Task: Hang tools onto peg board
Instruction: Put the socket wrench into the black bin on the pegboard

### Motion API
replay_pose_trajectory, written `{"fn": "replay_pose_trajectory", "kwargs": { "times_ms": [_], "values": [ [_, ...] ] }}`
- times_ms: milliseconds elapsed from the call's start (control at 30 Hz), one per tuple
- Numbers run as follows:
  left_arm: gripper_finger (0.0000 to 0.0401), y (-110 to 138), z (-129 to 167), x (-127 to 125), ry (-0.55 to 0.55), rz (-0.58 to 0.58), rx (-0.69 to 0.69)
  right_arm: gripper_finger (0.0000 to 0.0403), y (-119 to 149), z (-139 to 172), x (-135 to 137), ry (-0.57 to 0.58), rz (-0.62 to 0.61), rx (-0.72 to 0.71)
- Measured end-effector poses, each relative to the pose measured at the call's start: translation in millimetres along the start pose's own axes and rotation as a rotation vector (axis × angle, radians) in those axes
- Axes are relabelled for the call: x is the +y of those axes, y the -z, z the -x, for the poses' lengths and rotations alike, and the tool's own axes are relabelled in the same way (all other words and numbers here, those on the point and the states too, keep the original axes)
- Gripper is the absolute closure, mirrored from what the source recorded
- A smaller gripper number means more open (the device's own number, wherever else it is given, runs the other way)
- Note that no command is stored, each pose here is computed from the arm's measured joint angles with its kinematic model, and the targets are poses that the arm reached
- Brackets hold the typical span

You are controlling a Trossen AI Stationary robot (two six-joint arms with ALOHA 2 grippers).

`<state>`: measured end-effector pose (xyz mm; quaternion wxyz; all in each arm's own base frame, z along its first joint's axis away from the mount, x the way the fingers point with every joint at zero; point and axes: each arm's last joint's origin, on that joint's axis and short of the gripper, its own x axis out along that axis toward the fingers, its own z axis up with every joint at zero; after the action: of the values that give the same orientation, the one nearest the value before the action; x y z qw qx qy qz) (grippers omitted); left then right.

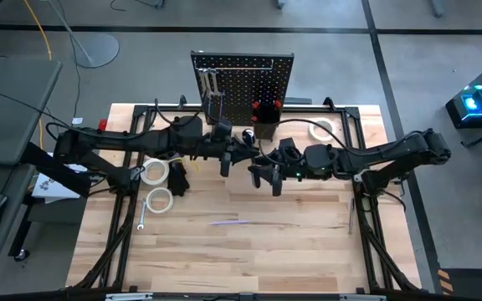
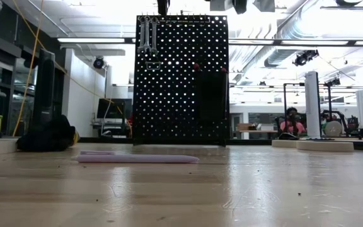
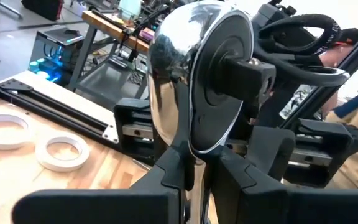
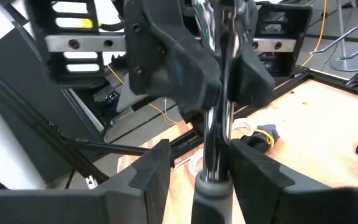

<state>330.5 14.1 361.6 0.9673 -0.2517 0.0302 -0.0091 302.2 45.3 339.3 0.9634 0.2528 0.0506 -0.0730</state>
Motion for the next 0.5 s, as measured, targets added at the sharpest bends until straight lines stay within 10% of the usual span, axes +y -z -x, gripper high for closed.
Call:
{"fn": "replay_pose_trajectory", "kwargs": {
  "times_ms": [233,500],
  "values": [
    [0.0367,6.7,-6.1,1.3,-0.001,0.016,0.024,0.0269,1.7,-4.5,-1.1,-0.013,-0.018,0.004],
    [0.0367,6.8,-6.1,0.8,0.013,0.013,0.030,0.0375,2.9,-3.9,0.2,-0.009,-0.036,0.004]
  ]
}}
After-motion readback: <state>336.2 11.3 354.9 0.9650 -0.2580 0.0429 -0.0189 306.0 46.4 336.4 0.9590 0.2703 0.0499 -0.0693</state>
